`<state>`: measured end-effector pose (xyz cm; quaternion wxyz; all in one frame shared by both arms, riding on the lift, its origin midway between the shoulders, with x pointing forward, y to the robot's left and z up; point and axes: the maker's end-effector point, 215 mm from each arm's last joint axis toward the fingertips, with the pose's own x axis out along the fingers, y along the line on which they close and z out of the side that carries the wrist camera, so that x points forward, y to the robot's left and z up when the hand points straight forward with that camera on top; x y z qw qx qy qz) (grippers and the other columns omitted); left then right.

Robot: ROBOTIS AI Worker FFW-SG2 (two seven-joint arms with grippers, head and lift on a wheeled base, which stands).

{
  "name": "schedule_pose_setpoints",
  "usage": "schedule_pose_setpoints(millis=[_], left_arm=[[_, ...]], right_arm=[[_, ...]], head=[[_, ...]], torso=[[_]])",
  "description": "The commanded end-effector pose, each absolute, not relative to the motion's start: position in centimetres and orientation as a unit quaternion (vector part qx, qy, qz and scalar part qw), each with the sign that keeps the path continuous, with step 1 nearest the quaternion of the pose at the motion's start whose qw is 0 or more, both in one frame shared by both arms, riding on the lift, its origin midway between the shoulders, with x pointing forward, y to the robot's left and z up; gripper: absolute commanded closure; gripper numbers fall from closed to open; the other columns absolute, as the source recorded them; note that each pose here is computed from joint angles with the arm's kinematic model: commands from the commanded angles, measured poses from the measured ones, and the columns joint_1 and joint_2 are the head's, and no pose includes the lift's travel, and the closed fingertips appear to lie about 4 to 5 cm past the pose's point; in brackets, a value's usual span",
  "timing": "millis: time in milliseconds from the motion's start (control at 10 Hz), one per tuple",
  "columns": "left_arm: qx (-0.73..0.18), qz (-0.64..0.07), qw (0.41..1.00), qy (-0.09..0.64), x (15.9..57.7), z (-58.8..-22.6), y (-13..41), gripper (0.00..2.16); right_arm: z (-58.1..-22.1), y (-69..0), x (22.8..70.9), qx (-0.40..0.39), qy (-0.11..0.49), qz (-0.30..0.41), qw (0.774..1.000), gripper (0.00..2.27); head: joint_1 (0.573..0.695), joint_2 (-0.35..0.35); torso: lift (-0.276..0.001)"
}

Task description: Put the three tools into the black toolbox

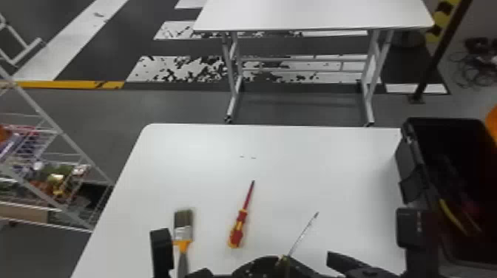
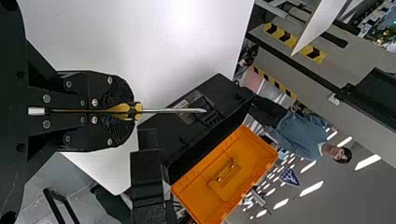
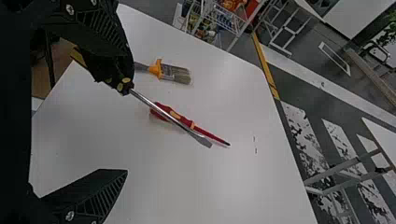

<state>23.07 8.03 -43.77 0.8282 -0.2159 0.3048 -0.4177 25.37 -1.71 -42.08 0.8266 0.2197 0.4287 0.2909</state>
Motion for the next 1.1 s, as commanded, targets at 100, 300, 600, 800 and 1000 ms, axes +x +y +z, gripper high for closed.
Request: schedule_pose_setpoints(millis=[100, 300, 600, 800, 1000], left_arm=[[-0.214, -0.429, 0.822, 0.306, 22.7, -43.7, 6.5, 1.80], [-0.212, -0.441, 0.816, 0.307, 22.3, -43.6, 5.2, 1.80], [-0.208, -0.442, 0.816, 0.310, 22.2, -43.9, 5.0, 1.88], [-0.204, -0.439, 0.818, 0.311, 22.4, -44.2, 5.2, 1.89], [-0.203, -0.439, 0.818, 0.310, 22.5, -44.2, 5.2, 1.88]], right_arm=[[-42.0, -1.2, 26.0, 0.222, 0.422, 0.294, 0.828, 0.11], [-42.0, -1.2, 26.5, 0.228, 0.414, 0.293, 0.831, 0.13], [-41.7, -1.2, 27.1, 0.231, 0.401, 0.297, 0.835, 2.24], [-41.4, -1.2, 27.5, 0.217, 0.388, 0.291, 0.847, 2.24], [-41.3, -1.3, 27.6, 0.215, 0.385, 0.291, 0.849, 2.24]], head=[[0.695, 0.159], [0.695, 0.129], [0.695, 0.100], [0.695, 0.098], [0.695, 0.098]], torso=[[-0.051], [-0.051], [-0.051], [-0.051], [-0.051]])
